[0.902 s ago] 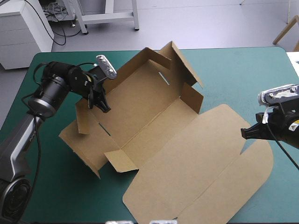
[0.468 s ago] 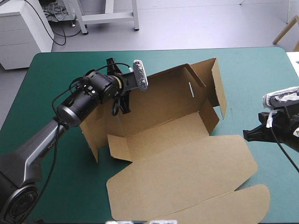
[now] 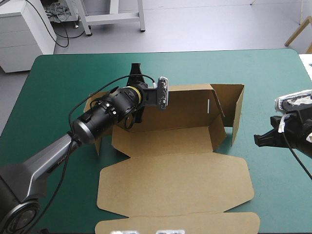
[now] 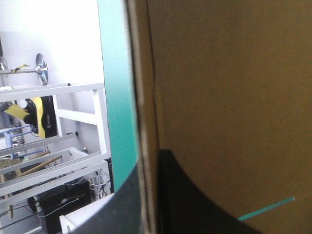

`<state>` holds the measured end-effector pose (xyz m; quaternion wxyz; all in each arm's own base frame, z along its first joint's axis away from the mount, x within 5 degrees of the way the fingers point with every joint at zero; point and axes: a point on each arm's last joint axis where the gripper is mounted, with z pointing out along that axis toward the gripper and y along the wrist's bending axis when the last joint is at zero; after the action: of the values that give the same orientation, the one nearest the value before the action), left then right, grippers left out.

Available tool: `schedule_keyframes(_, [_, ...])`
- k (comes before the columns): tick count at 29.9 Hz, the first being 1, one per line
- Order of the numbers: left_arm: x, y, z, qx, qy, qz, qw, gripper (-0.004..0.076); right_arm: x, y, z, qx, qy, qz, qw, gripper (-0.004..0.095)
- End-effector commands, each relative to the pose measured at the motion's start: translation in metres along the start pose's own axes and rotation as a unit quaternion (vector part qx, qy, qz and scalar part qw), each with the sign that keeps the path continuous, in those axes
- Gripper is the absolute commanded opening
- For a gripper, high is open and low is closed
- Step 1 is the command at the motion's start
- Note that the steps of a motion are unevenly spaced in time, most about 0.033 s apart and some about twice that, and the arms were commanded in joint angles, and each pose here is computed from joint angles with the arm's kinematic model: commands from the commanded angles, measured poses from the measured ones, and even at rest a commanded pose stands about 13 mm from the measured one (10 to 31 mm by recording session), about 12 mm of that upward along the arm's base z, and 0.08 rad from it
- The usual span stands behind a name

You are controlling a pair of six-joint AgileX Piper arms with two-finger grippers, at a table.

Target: Fold the box

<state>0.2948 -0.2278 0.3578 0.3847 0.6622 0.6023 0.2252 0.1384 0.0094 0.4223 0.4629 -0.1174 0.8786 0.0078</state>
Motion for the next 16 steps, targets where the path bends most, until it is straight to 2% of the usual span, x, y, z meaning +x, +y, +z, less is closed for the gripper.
schedule_keyframes(1, [-0.005, 0.014, -0.028, -0.087, -0.047, 0.011, 0.995, -0.0010, -0.010, -0.003, -0.009, 0.017, -0.045, -0.005, 0.999, -0.0019])
schedule_keyframes(8, [-0.005, -0.006, -0.022, -0.093, -0.028, 0.019, 0.995, -0.0010, -0.011, -0.003, -0.009, 0.017, -0.047, -0.003, 0.999, -0.0019])
schedule_keyframes(16, [-0.027, -0.033, -0.026, -0.110, -0.026, 0.040, 0.993, -0.0010, -0.010, -0.002, -0.008, 0.016, -0.045, 0.000, 0.999, -0.0019])
